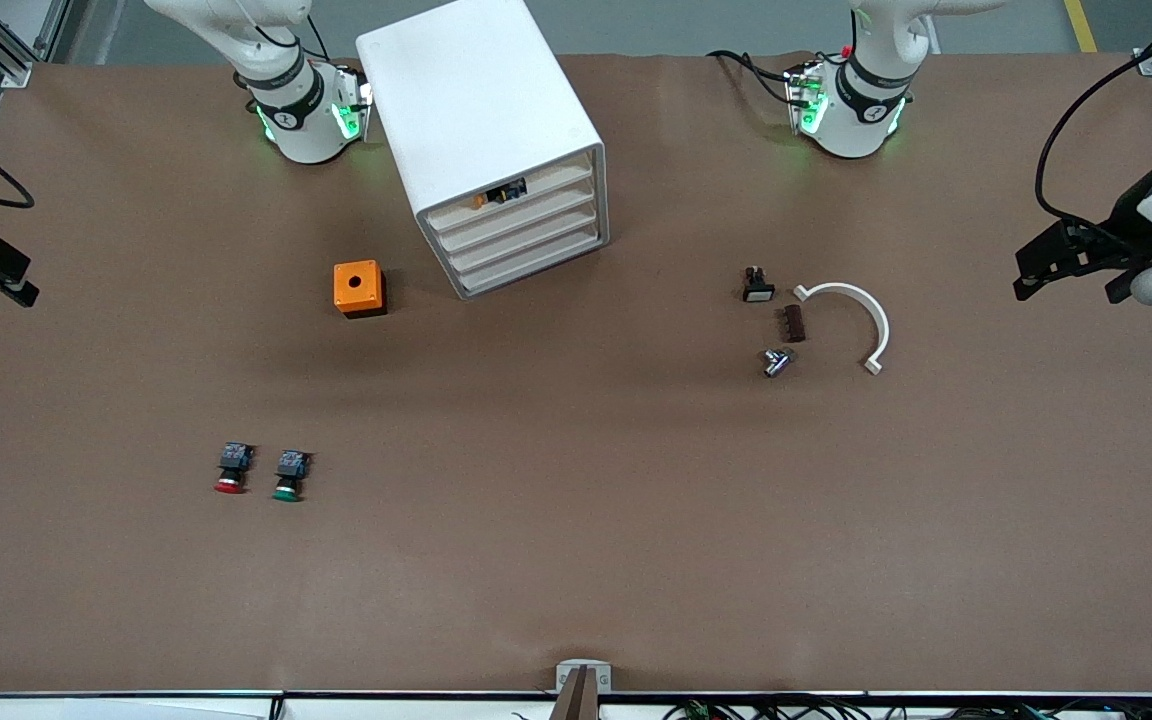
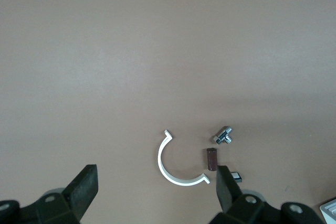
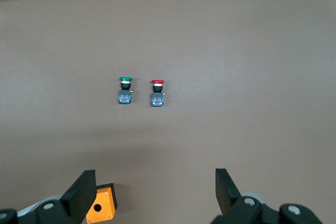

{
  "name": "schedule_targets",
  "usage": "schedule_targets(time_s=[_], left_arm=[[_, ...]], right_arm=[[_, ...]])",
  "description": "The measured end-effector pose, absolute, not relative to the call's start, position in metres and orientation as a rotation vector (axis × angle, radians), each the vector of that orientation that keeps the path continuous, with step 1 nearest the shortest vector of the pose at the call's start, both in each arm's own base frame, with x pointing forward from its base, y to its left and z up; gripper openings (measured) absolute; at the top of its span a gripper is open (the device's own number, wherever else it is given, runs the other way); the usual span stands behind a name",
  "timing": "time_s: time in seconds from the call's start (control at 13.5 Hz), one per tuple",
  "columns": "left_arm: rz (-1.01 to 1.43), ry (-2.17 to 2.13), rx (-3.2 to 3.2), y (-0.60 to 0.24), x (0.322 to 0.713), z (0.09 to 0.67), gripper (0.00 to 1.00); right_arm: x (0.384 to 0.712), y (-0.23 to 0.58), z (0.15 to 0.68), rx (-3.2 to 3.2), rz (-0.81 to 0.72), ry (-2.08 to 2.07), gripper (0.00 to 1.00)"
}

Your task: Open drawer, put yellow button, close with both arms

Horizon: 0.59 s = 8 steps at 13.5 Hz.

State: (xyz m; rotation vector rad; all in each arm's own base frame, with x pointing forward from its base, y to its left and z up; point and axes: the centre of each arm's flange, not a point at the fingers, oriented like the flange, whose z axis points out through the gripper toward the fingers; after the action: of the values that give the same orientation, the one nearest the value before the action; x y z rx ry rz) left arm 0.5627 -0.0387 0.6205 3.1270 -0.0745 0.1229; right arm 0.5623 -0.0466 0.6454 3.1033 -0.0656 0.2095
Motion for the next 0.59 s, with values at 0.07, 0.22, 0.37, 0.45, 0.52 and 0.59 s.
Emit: schedule_targets(time_s=[0.07,0.22,0.37,0.45,0.52,0.59], left_arm=[[0.119,-0.073,3.127,-0.0381,0.5625,0.6205,1.00],[0.117,-0.073,3.127,-0.0381,0.5623,0.6210,1.00],[0.121,-0.073,3.127,-0.0382,0.5622,0.6228,1.00],[0.126,-0.073,3.127,-0.0383,0.5623,0.6243,1.00],[0.131,-0.075,3.126,-0.0388,0.5623,0.6258,1.00],[0.134,-0.076,3.126,-0.0394,0.5623,0.6270,1.00]], right_arm=[[0.5623,-0.0466,0.6454,3.103,0.210,-0.066,1.00],[0.5623,-0.0466,0.6454,3.103,0.210,-0.066,1.00],[0.5628,-0.0467,0.6460,3.102,0.219,-0.066,1.00],[0.5630,-0.0467,0.6463,3.102,0.222,-0.066,1.00],[0.5630,-0.0467,0.6464,3.102,0.222,-0.066,1.00],[0.5630,-0.0467,0.6464,3.102,0.223,-0.066,1.00]])
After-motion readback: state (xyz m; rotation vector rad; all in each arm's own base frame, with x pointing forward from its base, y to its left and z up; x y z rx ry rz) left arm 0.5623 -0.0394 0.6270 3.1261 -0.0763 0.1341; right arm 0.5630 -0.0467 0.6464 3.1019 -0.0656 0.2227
